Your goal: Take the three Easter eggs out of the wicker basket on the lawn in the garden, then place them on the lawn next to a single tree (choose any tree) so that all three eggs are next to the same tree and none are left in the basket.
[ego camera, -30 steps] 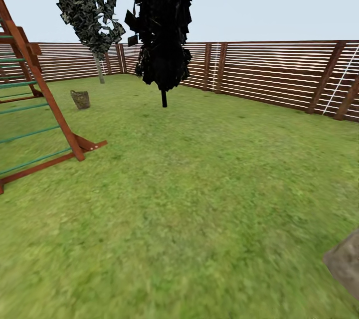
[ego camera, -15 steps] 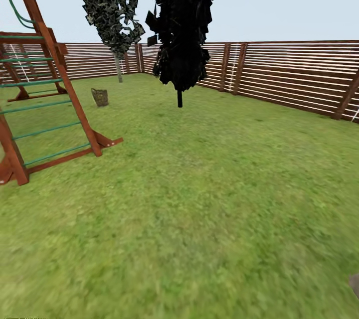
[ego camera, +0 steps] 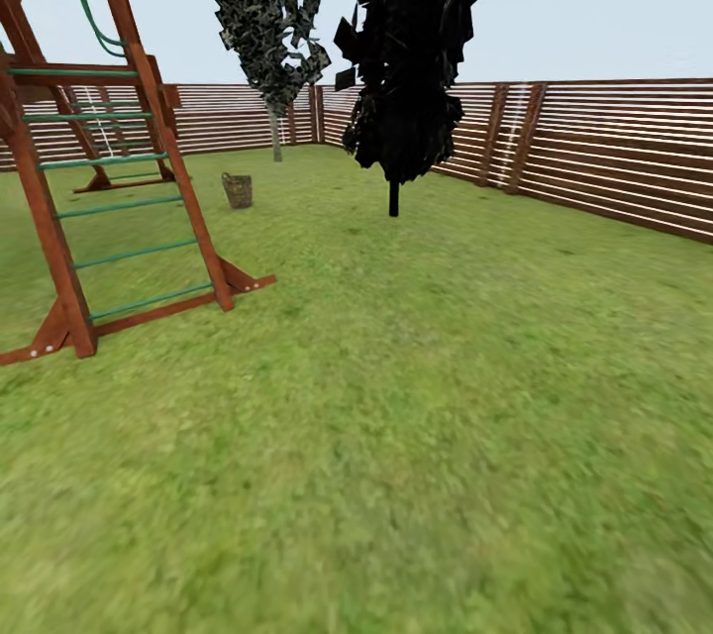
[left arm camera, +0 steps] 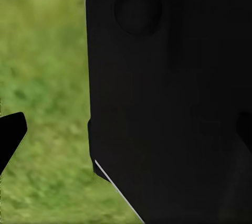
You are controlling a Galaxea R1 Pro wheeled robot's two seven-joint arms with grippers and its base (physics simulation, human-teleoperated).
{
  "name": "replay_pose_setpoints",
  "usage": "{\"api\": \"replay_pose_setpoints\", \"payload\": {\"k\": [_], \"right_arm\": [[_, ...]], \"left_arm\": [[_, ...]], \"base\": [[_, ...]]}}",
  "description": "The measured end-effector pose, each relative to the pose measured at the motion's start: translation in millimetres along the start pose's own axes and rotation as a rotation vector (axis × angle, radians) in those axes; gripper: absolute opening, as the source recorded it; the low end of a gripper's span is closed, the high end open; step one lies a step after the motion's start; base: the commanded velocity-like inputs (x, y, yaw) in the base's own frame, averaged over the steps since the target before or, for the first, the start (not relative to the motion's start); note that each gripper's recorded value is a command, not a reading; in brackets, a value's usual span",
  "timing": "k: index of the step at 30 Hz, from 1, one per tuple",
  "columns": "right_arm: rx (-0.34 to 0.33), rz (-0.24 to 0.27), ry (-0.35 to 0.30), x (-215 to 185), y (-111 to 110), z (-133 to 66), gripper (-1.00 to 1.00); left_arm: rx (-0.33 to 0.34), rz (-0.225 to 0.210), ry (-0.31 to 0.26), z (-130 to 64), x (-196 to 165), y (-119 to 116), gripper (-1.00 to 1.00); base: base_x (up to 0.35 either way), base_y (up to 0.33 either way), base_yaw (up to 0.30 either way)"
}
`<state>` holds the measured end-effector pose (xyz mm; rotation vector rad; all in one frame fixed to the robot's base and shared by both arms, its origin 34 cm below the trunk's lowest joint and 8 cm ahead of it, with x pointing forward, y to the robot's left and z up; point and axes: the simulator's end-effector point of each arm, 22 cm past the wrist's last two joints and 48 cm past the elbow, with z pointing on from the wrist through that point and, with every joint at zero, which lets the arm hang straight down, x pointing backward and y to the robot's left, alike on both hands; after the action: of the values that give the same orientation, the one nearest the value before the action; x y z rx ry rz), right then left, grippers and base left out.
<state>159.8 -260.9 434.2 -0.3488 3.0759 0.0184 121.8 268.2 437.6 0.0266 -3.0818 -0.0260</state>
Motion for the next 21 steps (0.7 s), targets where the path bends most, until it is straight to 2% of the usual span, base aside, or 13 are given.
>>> {"api": "replay_pose_setpoints", "payload": {"k": [21], "right_arm": [[-0.001, -0.013, -0.006, -2.2, -0.6, 0.2, 1.00]], "left_arm": [[0.000, 0.000, 0.000, 0.0, 0.0, 0.0, 1.00]], "base": [[0.340, 0.000, 0.001]]}}
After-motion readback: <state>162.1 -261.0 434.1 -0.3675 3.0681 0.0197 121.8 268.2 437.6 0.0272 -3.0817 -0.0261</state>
